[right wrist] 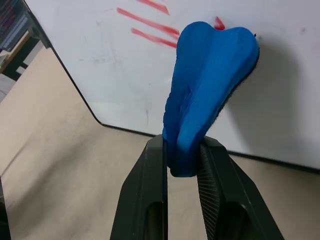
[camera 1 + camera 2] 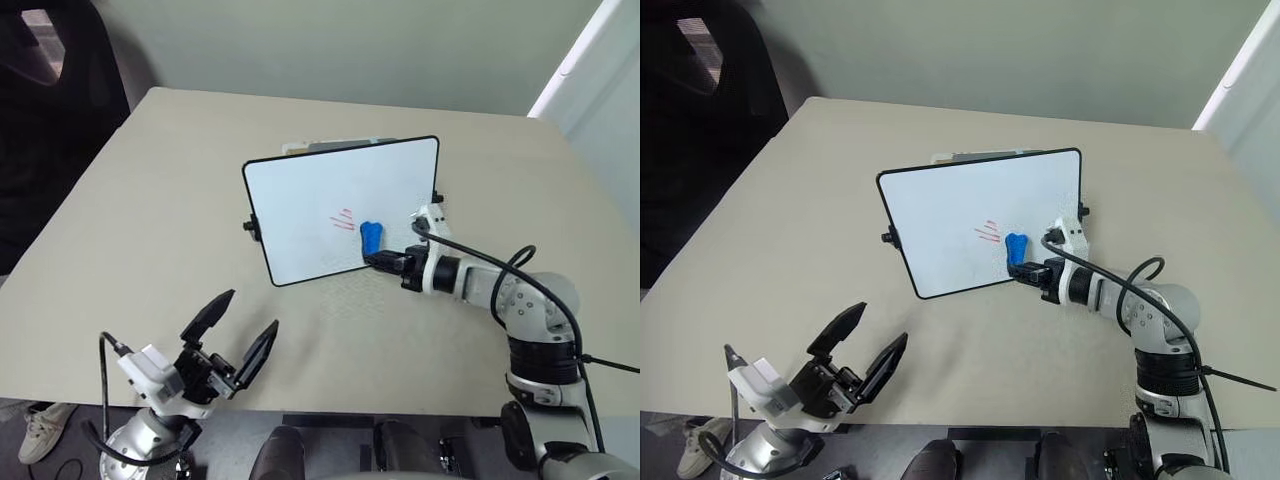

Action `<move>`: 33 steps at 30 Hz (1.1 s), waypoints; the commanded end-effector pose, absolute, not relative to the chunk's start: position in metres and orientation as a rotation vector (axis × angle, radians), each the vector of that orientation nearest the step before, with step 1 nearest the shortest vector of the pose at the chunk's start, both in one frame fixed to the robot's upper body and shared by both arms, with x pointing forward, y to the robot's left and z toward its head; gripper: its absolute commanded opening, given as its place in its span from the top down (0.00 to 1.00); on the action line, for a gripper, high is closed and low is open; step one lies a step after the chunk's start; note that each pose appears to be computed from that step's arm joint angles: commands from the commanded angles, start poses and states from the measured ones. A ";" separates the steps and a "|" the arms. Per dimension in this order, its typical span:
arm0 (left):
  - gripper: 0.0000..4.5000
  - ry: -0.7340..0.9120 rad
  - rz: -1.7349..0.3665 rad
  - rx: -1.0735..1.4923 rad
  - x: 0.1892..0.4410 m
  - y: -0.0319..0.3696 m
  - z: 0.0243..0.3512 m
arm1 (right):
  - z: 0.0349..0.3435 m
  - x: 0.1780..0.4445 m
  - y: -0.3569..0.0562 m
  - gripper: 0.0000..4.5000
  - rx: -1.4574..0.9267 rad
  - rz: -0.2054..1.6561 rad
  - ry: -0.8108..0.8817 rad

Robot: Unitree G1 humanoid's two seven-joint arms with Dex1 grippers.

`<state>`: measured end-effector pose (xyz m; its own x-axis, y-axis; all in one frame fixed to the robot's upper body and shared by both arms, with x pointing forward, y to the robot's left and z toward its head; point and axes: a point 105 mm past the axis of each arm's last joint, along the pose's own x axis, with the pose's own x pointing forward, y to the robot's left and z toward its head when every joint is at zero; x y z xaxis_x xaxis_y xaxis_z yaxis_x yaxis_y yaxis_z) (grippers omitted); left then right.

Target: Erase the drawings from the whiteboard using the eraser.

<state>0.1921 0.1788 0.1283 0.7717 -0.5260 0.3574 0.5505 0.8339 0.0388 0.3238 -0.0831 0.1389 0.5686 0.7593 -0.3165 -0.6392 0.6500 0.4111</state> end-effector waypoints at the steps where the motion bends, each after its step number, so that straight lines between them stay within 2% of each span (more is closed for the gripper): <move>1: 0.00 -0.388 -0.579 -0.059 0.191 0.181 0.134 | 0.150 0.323 -0.084 0.86 0.251 0.834 0.457; 12: 0.00 -0.388 -0.580 -0.062 0.191 0.181 0.135 | 0.185 0.349 -0.096 0.86 0.226 0.764 0.339; 24: 0.00 -0.388 -0.576 -0.060 0.190 0.184 0.134 | 0.140 0.315 -0.077 0.86 0.188 0.853 0.503; 33: 0.00 -0.391 -0.589 -0.064 0.189 0.179 0.135 | 0.179 0.328 -0.048 0.86 0.122 0.937 0.402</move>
